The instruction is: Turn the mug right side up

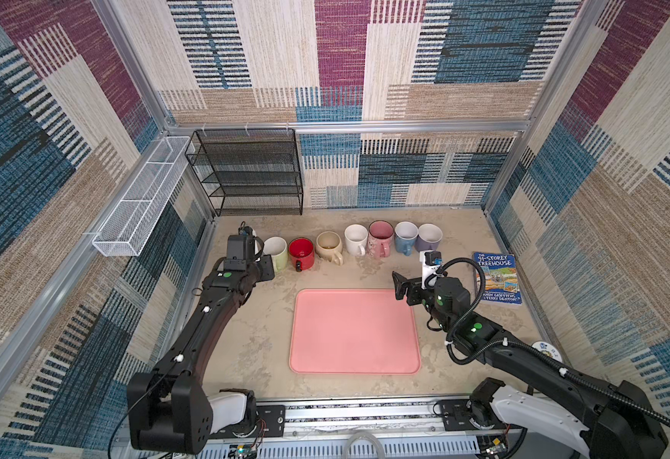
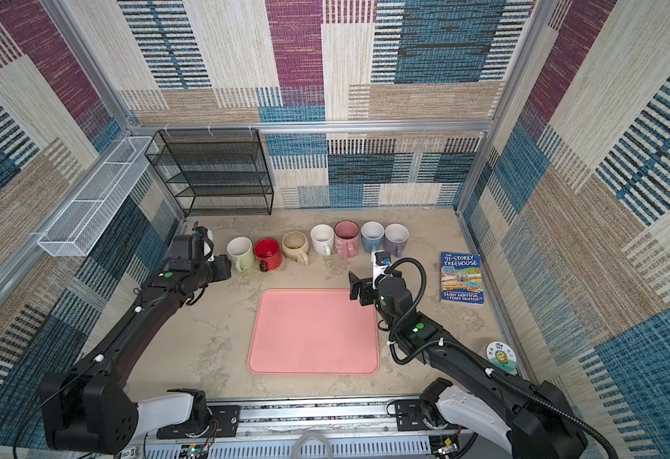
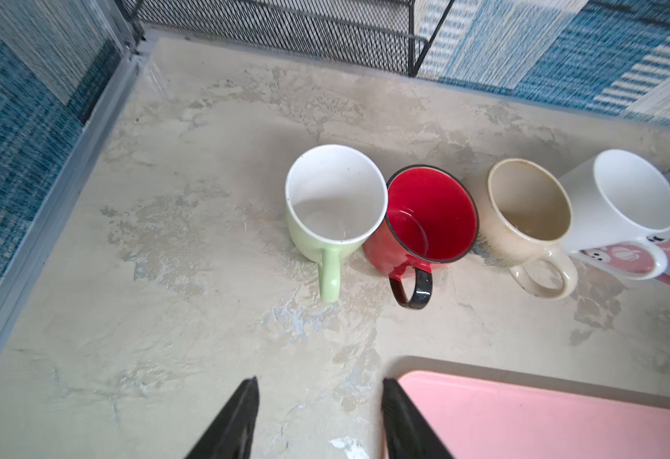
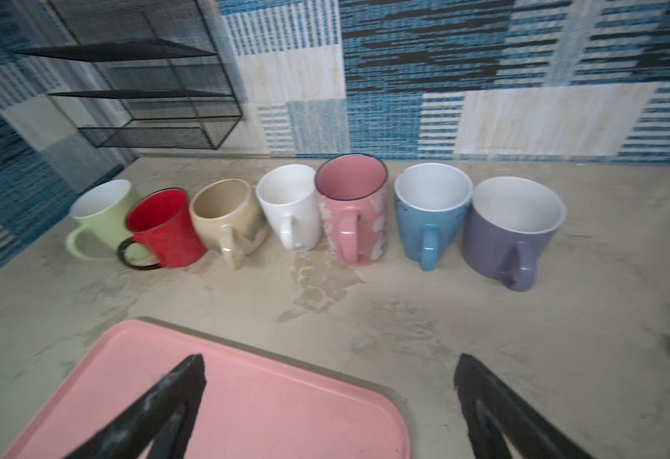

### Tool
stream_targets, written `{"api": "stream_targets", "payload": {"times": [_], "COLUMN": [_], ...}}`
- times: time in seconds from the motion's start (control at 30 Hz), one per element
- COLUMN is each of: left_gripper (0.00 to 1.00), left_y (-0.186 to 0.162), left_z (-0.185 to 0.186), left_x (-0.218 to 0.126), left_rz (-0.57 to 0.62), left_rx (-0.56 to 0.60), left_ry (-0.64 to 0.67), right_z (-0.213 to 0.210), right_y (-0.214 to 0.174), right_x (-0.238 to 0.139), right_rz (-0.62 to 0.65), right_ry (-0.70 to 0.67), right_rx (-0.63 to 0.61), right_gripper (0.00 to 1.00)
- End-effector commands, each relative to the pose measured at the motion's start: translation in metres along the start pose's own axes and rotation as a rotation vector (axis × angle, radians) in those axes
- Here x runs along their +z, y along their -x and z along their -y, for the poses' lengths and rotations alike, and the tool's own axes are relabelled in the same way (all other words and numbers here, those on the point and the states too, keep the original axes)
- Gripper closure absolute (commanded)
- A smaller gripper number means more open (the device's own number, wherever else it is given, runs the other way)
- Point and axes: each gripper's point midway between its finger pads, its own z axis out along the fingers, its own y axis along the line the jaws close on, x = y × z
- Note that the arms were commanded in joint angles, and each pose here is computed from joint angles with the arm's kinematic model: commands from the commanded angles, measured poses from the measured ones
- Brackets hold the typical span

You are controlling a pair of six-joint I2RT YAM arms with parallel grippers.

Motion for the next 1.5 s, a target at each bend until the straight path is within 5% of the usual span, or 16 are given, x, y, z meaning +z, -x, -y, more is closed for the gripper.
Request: {"api": "stream_targets", "payload": {"times": [0.0, 0.07, 0.13, 0.17, 0.3, 0.6, 0.77, 0.93, 1.2, 1.47], "left_gripper": [0.44, 0.35, 0.06, 0.01, 0.01, 0.01, 0.01, 0.03, 0.05, 0.04], "left_y": [0.014, 0.011, 0.007, 0.004, -0.005, -0.019, -0.027, -0.032, -0.031, -0.042], "left_z": [-0.004, -0.012, -0.022, -0.023, -0.027, -0.028, -0.026, -0.035, -0.037, -0.037], "left_x": [-0.011, -0.018, -0.02, -0.018, -0.002, 0.048, 0.071, 0.081, 0.094, 0.092], "left_rz": [0.181, 0.261, 0.306, 0.31, 0.255, 0.232, 0.226, 0.265, 0.302, 0.363], "left_rx": [0.008, 0.02, 0.023, 0.04, 0.113, 0.202, 0.207, 0.166, 0.14, 0.144], "left_ry": [-0.004, 0.023, 0.066, 0.074, 0.107, 0.113, 0.058, 0.025, -0.035, -0.042], "right_z": [0.037, 0.044, 0.051, 0.054, 0.074, 0.152, 0.176, 0.181, 0.183, 0.162], "right_y": [0.018, 0.013, 0.007, 0.004, -0.005, -0.018, -0.026, -0.037, -0.014, -0.016], "right_x": [-0.001, 0.0, 0.003, 0.004, 0.012, 0.009, 0.004, 0.015, 0.018, -0.021], "right_rz": [0.119, 0.133, 0.138, 0.14, 0.134, 0.148, 0.2, 0.189, 0.306, 0.453], "right_ry": [-0.221, -0.264, -0.301, -0.324, -0.414, -0.599, -0.632, -0.653, -0.639, -0.45], "right_rx": [-0.019, -0.054, -0.094, -0.113, -0.144, -0.003, 0.107, 0.08, -0.067, -0.088], "right_gripper": [0.0, 0.0, 0.0, 0.0, 0.0, 0.0, 0.0, 0.0, 0.0, 0.0]}}
